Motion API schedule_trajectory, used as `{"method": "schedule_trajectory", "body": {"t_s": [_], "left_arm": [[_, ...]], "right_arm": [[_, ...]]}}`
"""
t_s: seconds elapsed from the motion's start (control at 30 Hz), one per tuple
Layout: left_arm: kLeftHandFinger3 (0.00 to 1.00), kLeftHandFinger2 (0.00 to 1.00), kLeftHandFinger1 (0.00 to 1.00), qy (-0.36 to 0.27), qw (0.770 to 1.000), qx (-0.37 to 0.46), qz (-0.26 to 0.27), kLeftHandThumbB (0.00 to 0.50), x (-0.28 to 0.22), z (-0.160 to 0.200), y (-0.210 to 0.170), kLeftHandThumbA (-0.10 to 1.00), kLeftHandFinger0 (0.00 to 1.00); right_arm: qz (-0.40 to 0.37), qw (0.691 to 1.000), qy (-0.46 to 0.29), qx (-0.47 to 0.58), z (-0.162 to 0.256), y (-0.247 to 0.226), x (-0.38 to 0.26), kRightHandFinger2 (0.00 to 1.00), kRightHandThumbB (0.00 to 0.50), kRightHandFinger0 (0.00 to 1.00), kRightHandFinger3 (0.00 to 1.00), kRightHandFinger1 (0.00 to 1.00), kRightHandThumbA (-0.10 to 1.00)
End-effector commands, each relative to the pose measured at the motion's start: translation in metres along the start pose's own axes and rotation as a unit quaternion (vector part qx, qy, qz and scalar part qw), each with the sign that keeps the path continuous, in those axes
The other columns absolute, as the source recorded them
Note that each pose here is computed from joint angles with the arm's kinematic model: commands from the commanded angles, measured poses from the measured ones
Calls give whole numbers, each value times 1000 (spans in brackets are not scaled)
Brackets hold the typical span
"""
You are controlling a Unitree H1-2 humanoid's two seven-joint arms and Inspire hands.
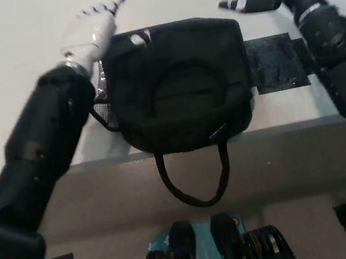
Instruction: A soft travel bag is kept infront of the robot in the middle of the desk and the robot uses both its hands to press it to reduce its size
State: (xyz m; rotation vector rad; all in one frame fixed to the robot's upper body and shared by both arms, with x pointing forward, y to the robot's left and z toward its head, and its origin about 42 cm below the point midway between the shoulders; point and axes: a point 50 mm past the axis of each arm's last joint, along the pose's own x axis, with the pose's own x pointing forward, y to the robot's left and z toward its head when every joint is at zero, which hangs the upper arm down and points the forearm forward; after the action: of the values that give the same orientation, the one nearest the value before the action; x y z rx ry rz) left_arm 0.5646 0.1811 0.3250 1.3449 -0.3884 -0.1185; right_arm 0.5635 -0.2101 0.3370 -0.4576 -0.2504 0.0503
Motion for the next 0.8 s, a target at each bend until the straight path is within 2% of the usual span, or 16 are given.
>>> {"method": "schedule_trajectory", "body": {"t_s": [0.0,0.13,0.3,0.4,0.53,0.6,0.63,0.67,0.73,0.77], "left_arm": [[1000,1000,1000,-5,998,0,61,239,10,-9,71,1000,1000],[1000,1000,1000,-4,994,-44,100,274,0,-22,105,1000,1000],[1000,1000,1000,-20,987,-96,124,268,-22,-28,132,1000,1000],[1000,1000,1000,-52,976,-150,151,285,-55,-22,139,1000,1000],[1000,1000,1000,-109,954,-223,167,283,-113,-3,137,1000,1000],[1000,1000,1000,-137,942,-252,175,336,-152,9,127,1000,1000],[1000,1000,1000,-148,938,-257,178,339,-166,14,123,1000,1000],[1000,1000,1000,-172,930,-267,187,311,-192,23,113,1000,1000],[1000,1000,1000,-192,915,-295,196,290,-211,32,103,1000,1000],[1000,1000,1000,-210,903,-327,182,285,-235,40,93,1000,1000]], "right_arm": [[-14,997,-39,71,41,-37,5,1000,175,1000,1000,1000,1000],[-29,992,-77,94,56,-64,-8,1000,202,1000,1000,1000,1000],[-29,985,-134,103,74,-82,-35,1000,182,1000,1000,1000,1000],[-25,975,-181,127,88,-86,-69,1000,220,1000,1000,1000,1000],[-30,965,-223,133,96,-84,-119,1000,222,1000,1000,1000,1000],[-37,957,-253,137,93,-80,-155,1000,204,1000,1000,1000,1000],[-39,954,-261,140,90,-79,-169,1000,212,1000,1000,1000,1000],[-45,949,-277,142,87,-75,-194,1000,212,1000,1000,1000,1000],[-47,947,-285,142,86,-72,-216,1000,216,1000,1000,1000,1000],[-46,941,-301,147,85,-67,-239,1000,195,1000,1000,1000,1000]]}}
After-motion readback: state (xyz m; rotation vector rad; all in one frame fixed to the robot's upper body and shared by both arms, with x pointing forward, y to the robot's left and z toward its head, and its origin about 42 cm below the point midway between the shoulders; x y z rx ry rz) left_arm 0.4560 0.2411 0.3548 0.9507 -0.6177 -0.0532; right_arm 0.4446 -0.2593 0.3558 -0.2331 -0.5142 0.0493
